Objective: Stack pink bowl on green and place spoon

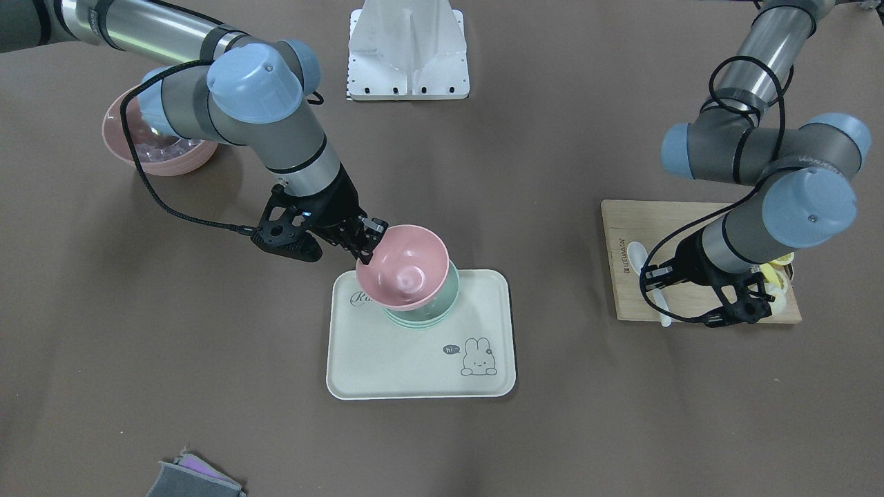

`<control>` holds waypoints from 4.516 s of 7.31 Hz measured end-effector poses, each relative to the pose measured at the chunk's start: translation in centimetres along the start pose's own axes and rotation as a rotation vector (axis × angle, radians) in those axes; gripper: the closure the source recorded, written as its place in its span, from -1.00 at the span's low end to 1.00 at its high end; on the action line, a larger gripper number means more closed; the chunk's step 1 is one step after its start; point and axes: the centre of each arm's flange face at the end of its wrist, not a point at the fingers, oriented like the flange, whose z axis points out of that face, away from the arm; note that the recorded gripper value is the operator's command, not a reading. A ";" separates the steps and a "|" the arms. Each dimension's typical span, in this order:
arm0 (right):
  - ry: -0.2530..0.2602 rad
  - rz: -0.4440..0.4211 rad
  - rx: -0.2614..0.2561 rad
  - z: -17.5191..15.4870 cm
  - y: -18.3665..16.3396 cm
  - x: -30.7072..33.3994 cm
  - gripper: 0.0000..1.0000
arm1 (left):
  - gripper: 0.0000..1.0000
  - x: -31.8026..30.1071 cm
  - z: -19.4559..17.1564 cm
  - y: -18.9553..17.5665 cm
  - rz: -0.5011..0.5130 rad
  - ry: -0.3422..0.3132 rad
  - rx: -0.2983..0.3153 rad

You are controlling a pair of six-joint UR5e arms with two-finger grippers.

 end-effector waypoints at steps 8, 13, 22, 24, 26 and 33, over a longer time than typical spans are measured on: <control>-0.076 -0.040 -0.099 -5.6 -5.2 7.5 -1.00 | 1.00 23.5 -4.1 4.5 -0.090 0.231 0.000; -0.059 -0.116 -0.140 -10.9 -13.3 19.7 -1.00 | -0.97 23.0 0.2 7.5 0.031 0.338 0.105; 0.200 -0.532 -0.084 -18.5 -30.0 51.3 -1.00 | -0.97 -35.2 -9.2 2.7 0.479 -0.069 0.209; 0.242 -0.548 -0.082 -19.1 -30.8 54.1 -1.00 | -0.97 -38.5 -10.4 2.8 0.486 -0.149 0.160; 0.258 -0.547 -0.082 -19.1 -30.8 54.7 -1.00 | -0.97 -36.1 -12.8 1.2 0.378 -0.170 0.083; 0.257 -0.532 -0.111 -18.3 -30.6 53.3 -1.00 | -0.97 -37.5 -13.1 3.7 0.281 -0.175 0.015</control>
